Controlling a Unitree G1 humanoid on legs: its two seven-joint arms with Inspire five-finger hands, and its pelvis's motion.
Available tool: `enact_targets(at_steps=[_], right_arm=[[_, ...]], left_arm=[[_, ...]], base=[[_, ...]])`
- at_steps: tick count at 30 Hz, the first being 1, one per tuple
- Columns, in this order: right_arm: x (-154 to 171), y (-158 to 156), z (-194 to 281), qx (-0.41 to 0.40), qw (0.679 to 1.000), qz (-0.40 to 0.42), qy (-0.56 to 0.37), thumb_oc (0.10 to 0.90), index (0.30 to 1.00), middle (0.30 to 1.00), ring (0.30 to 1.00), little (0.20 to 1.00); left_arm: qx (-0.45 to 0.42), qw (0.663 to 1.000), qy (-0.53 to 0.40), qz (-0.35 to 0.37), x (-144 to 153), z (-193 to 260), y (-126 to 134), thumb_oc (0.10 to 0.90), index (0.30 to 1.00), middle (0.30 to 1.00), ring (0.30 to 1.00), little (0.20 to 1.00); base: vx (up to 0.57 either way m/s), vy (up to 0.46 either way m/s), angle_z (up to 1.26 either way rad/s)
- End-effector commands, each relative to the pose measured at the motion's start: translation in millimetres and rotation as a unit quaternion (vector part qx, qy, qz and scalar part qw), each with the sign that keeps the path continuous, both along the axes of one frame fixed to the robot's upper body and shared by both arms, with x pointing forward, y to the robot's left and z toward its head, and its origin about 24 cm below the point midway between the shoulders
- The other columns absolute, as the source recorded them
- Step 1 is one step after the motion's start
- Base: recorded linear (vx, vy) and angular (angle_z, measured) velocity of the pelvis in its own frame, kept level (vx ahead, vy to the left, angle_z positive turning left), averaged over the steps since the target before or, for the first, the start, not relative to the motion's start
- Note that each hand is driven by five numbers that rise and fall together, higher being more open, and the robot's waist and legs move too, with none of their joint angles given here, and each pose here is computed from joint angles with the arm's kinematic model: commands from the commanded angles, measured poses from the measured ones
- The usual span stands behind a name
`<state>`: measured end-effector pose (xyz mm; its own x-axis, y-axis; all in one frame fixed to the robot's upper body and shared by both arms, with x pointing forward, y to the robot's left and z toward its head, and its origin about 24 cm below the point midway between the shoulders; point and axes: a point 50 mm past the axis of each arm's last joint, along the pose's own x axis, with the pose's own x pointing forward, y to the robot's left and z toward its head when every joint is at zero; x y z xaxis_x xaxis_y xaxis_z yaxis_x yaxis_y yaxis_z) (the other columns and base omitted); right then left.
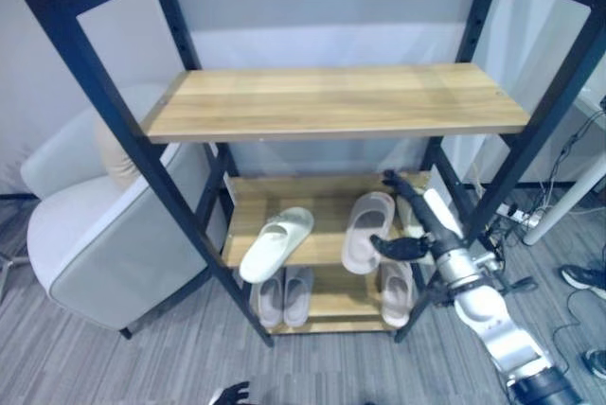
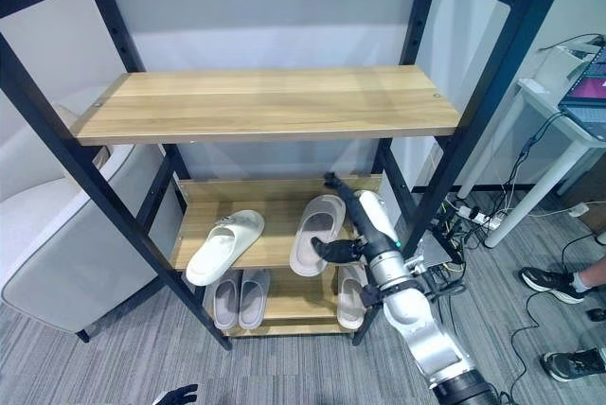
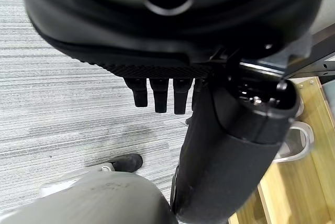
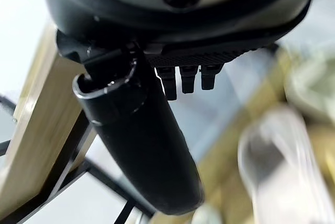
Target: Arrange the slippers neatly on the shoe rack.
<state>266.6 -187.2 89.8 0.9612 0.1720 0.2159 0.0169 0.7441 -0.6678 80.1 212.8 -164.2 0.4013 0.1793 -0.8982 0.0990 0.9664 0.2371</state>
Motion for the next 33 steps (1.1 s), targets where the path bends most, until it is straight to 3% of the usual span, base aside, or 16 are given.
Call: enact_targets(at_steps=[1,11,24,33], right_arm=[[19,3,74,-0.01,0.981,-0.011,-0.193,0.8,0.9,0.9,0.9,0.9],[50,-19,72,-0.061,0.98,-0.088,-0.167,0.8,0.9,0.9,0.9,0.9],[83,-18,83,-0.015,0.981,-0.121,-0.153,0.8,0.9,0.9,0.9,0.9],[100,-28,72,-0.053,0.979,-0.167,-0.107,0.8,0.9,0.9,0.9,0.9]], left_arm=[[-0.009,0.999,0.012,-0.051,1,-4,-18,0.8,0.9,0.9,0.9,0.9],[-0.003,0.998,0.009,-0.059,4,-2,-11,0.8,0.9,0.9,0.9,0.9],[0.002,0.997,-0.022,-0.08,26,4,-13,0.8,0.9,0.9,0.9,0.9],[-0.005,0.996,-0.052,-0.077,43,8,-19,0.8,0.9,0.9,0.9,0.9]], base=[[0.0,0.0,0.0],[-0.01,0.001,0.03],[-0.04,0.008,0.13],[-0.01,-0.001,0.11]])
